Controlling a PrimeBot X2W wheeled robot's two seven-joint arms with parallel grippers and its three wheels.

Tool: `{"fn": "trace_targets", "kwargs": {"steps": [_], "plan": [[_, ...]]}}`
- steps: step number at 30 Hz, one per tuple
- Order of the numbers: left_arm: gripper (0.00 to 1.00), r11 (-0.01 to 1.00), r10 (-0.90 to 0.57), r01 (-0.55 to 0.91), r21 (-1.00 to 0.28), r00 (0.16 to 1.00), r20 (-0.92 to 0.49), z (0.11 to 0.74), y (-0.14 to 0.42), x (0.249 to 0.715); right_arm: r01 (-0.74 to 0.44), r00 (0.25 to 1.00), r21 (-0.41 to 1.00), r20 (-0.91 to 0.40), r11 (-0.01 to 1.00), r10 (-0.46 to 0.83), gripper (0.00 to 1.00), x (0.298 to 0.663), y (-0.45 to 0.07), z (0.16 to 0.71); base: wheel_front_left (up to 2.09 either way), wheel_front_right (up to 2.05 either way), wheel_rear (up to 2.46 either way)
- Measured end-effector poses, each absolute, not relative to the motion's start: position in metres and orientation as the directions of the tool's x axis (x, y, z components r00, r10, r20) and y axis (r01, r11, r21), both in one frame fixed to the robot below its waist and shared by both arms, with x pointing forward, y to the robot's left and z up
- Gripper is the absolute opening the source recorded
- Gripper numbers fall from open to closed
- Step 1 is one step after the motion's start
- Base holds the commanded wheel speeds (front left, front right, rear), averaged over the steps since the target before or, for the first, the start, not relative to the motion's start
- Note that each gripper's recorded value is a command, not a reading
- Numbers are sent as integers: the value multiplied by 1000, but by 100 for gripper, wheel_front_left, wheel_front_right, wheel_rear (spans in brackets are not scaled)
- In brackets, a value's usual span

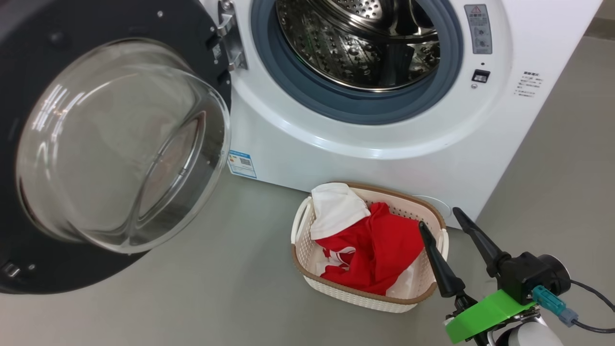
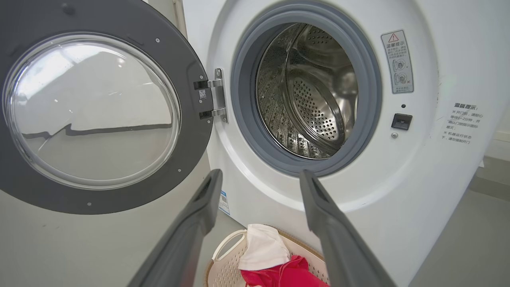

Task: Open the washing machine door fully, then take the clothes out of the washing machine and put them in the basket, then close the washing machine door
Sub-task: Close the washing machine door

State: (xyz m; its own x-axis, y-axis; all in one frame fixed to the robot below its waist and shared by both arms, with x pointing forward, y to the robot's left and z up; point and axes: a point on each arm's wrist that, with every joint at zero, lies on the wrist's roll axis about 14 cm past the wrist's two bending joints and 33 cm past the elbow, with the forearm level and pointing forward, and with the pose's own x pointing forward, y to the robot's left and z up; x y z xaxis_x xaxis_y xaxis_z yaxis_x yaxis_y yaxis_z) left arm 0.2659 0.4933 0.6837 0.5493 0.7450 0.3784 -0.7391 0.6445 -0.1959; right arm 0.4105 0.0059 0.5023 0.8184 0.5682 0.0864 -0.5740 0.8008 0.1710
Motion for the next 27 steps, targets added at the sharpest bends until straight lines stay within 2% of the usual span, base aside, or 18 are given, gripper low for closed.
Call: {"fn": "trace_targets", "kwargs": {"steps": [3, 5, 9, 13, 17, 27], "plan": [[0, 595, 803, -746, -298, 547, 235, 662, 515, 274, -571, 820, 170, 78, 803, 566, 100, 410, 3, 499, 0, 0, 0], [0, 544, 821, -706, -453, 560, 113, 647, 526, 285, -560, 827, 169, 70, 811, 557, 100, 410, -2, 497, 0, 0, 0], [0, 471, 773, -606, -641, 634, -31, 627, 528, 304, -547, 836, 168, 63, 820, 545, 100, 411, -8, 494, 0, 0, 0], [0, 423, 688, -508, -750, 719, -100, 619, 525, 317, -539, 841, 168, 57, 825, 538, 100, 411, -12, 492, 0, 0, 0], [0, 412, 586, -460, -787, 795, -157, 609, 514, 329, -536, 843, 170, 48, 827, 536, 100, 411, -13, 488, 0, 0, 0], [0, 422, 442, -397, -815, 875, -197, 599, 498, 330, -543, 838, 170, 46, 822, 544, 100, 412, -11, 487, 0, 0, 0]]}}
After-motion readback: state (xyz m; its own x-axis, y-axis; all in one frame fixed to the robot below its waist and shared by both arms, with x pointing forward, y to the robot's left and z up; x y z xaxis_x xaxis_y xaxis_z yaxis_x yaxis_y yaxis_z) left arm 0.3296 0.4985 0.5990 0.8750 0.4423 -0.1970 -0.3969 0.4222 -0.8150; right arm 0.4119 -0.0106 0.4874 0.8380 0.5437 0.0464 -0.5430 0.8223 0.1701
